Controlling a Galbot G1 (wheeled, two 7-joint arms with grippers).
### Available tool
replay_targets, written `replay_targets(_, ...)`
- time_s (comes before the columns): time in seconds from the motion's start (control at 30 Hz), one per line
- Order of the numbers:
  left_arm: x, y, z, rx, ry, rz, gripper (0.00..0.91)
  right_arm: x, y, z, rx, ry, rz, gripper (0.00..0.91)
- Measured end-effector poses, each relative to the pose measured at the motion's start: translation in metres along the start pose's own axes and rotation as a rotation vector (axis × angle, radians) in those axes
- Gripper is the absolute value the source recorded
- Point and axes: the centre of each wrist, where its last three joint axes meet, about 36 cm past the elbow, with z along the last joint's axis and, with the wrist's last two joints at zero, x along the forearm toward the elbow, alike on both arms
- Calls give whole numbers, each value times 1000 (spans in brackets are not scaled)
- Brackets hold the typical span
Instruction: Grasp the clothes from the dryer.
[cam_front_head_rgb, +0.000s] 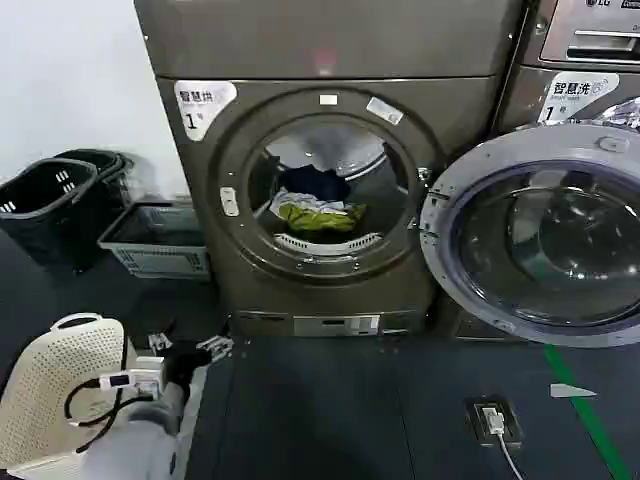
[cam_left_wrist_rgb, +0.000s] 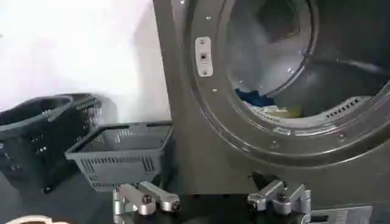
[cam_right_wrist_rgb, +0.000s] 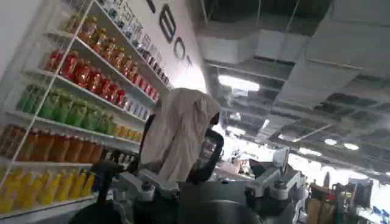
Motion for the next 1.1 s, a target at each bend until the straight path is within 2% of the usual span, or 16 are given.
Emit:
replay_targets(0.37, 2, -1, 1, -1, 4, 5, 907, -4, -1, 11, -36, -31, 27, 907)
replay_targets(1.1, 3, -2, 2, 5, 5, 15, 907, -6, -1, 20, -83, -48, 35, 907)
